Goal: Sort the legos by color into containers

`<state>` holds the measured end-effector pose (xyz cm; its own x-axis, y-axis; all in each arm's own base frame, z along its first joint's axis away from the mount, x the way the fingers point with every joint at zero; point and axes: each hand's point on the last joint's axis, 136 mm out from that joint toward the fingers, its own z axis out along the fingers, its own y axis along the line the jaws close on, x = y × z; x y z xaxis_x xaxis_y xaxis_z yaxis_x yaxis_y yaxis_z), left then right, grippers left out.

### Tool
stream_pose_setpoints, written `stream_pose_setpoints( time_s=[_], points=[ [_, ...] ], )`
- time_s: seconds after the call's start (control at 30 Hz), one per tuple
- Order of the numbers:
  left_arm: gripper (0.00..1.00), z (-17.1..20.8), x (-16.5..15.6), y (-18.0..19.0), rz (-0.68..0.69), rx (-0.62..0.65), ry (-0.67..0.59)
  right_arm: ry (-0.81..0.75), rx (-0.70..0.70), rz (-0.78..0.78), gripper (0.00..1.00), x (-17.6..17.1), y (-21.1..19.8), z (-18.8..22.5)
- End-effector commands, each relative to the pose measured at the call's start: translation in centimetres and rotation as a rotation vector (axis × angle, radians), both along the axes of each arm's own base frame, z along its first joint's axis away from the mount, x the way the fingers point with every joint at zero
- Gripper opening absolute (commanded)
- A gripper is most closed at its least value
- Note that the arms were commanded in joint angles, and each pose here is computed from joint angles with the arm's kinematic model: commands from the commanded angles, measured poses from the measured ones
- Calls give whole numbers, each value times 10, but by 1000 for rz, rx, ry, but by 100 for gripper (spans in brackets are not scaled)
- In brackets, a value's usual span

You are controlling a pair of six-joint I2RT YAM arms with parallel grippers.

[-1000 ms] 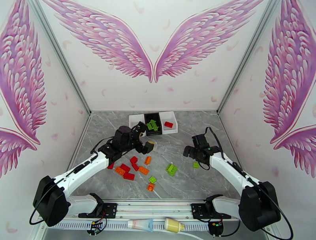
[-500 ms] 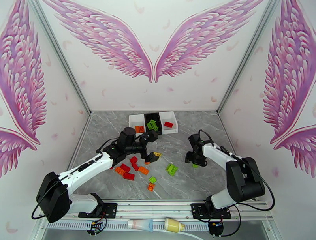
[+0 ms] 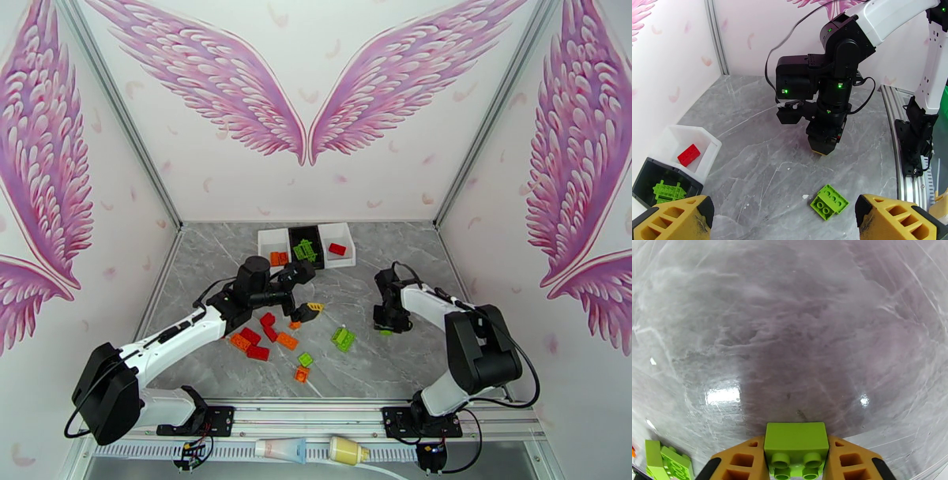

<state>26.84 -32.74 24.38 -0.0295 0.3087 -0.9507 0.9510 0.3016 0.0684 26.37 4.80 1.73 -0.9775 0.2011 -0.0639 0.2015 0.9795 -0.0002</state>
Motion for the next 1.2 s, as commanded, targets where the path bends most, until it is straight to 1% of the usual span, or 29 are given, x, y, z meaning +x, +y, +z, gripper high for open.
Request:
stream_pose_setpoints(
  time_s=[0.0, 0.13, 0.27, 0.47, 0.6, 0.7, 0.87, 0.93, 1.03, 1.17],
  points=[
    [99, -2, 0, 2, 14, -4, -1, -57, 34, 6, 19, 9, 4, 13],
    [99, -3, 0, 8, 48, -7, 14, -130, 95, 23, 20, 23, 18, 28],
    [99, -7, 3, 19, 113, 11, 20, -243, 162, 74, 20, 50, 44, 50],
    [99, -8, 1, 42, 205, 19, 28, -486, 183, 215, 21, 111, 99, 88],
    [99, -10, 4, 64, 312, 25, 50, -607, 196, 326, 23, 150, 147, 111],
    [99, -8, 9, 83, 420, 12, 57, -651, 209, 378, 21, 176, 179, 120],
    [99, -9, 16, 110, 563, -10, 92, -701, 259, 395, 20, 223, 212, 129],
    [99, -10, 21, 119, 614, -24, 95, -726, 251, 408, 20, 242, 222, 125],
    [99, -14, 24, 126, 648, -31, 122, -747, 233, 421, 20, 267, 232, 122],
    [99, -19, 28, 129, 684, -36, 164, -762, 232, 441, 21, 291, 245, 115]
  ],
)
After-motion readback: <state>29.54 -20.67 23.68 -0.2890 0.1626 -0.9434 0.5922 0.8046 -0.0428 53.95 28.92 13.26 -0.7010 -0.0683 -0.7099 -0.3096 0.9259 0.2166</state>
